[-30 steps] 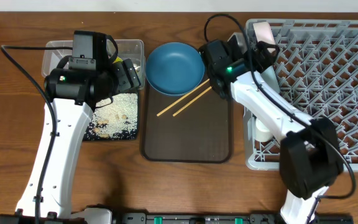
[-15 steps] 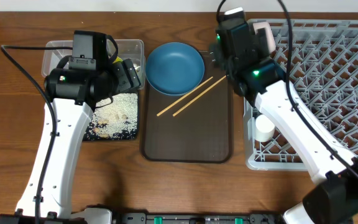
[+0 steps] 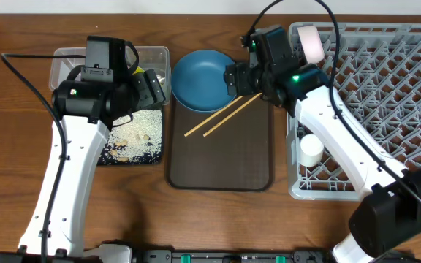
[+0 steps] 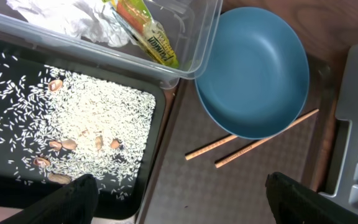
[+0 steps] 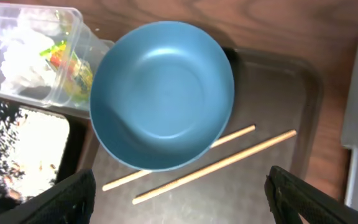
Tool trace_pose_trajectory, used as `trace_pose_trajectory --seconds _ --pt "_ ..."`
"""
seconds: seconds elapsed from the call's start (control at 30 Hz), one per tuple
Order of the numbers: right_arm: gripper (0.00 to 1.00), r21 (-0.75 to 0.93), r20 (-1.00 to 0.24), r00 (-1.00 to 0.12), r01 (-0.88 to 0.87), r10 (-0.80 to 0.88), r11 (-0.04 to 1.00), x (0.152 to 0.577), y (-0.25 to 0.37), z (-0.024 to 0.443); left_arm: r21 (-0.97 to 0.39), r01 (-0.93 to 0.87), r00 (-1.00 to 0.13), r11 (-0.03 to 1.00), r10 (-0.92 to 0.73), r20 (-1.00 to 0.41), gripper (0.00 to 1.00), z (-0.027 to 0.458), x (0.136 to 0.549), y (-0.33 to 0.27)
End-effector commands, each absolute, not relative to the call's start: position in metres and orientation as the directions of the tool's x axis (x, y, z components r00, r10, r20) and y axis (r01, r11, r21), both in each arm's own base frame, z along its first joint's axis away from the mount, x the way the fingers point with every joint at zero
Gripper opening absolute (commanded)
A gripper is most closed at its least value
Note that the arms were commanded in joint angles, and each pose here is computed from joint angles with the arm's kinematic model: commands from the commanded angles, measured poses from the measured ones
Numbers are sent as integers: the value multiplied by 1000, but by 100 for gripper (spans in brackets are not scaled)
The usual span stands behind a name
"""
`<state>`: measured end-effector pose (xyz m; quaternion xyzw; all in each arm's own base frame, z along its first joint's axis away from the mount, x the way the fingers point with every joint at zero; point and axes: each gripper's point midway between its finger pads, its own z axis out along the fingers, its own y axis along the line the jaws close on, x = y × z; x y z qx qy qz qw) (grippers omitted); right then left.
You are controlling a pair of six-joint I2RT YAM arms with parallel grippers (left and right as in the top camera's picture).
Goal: Sort waste into correct bins and load items into the dishwasher rack
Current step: 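Reach the right gripper to the blue plate and grasp its rim, then lift the blue plate with the right gripper and set it in the rack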
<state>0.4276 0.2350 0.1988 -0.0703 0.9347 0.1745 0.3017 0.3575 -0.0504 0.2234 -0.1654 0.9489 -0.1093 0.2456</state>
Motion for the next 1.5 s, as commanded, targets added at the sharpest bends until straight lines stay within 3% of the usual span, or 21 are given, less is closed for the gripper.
trace_pose_trajectory --seconds 0.0,0.1,0.2,0.43,0.6,1.2,1.37,1.47 --pt "86 307 -629 -775 -180 57 935 448 233 234 -276 -265 -827 924 -365 -428 89 221 357 -47" --pt "86 289 -602 -797 -157 52 944 460 233 226 -276 -265 -827 924 -365 -428 88 221 357 -47" --pt "83 270 -530 -847 -120 44 955 469 234 188 -276 -265 -827 924 -365 -428 89 221 357 -47" --pt "46 244 -413 -909 -47 60 969 475 241 113 -276 -265 -827 924 -365 -428 89 221 357 -47" --pt "29 125 -430 -902 -19 37 992 480 236 85 -276 -265 -827 924 -365 -428 89 221 357 -47" --pt "20 64 -356 -934 20 42 998 478 227 19 -276 -265 -827 924 -365 -428 89 221 357 -47" --pt "1 57 -364 -930 28 47 998 481 224 20 -276 -265 -827 924 -365 -428 89 221 357 -47" --pt "1 56 -357 -932 51 67 997 483 216 19 -276 -265 -827 924 -365 -428 89 221 357 -47"
